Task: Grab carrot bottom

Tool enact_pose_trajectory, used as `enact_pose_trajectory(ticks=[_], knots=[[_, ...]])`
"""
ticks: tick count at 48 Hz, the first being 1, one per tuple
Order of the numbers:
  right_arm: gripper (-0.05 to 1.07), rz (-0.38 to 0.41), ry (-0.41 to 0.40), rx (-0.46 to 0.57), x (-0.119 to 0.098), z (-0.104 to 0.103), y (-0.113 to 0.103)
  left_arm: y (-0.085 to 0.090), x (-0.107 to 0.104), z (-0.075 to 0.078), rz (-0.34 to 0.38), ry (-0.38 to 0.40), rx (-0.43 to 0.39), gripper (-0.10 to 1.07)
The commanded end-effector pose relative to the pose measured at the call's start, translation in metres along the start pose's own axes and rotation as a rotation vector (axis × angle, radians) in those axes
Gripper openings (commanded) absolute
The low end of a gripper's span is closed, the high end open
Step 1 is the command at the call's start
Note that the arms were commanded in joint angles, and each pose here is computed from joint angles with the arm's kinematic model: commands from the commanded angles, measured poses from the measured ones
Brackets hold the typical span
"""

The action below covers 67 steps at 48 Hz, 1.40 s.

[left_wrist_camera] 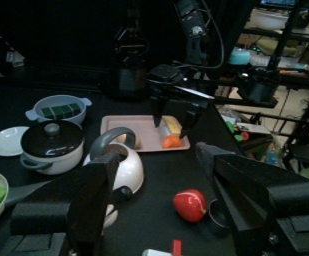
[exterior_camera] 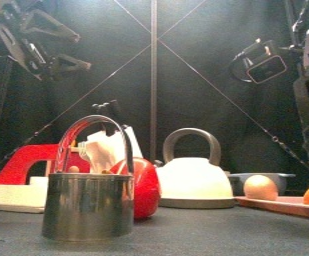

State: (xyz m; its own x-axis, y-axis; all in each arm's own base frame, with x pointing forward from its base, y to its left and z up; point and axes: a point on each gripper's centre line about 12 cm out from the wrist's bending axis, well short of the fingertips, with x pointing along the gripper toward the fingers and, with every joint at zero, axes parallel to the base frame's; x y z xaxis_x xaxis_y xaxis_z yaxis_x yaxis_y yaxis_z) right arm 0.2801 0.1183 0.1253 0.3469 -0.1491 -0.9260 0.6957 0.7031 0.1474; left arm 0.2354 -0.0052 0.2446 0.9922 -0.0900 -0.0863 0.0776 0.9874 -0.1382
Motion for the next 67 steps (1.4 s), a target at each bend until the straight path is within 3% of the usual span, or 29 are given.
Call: enact_pose_trajectory(ticks=[1,43,67], knots=[[1.04,0.033,-0.003,0.005,-0.003,0.003,0.007,-0.001,0.001,0.005,-0.003,-0.019,-0.005,0.97],[1.02,0.023,0.014,0.006,0.013,0.001,0.004,0.0,0.0,0.001,0.0,-0.011,-0.011,0.97],[0.73,0.005,0.021,0.033,0.02,0.006,-0.003,0.0,0.0,0.0,0.0,-0.006,-0.012,0.97]])
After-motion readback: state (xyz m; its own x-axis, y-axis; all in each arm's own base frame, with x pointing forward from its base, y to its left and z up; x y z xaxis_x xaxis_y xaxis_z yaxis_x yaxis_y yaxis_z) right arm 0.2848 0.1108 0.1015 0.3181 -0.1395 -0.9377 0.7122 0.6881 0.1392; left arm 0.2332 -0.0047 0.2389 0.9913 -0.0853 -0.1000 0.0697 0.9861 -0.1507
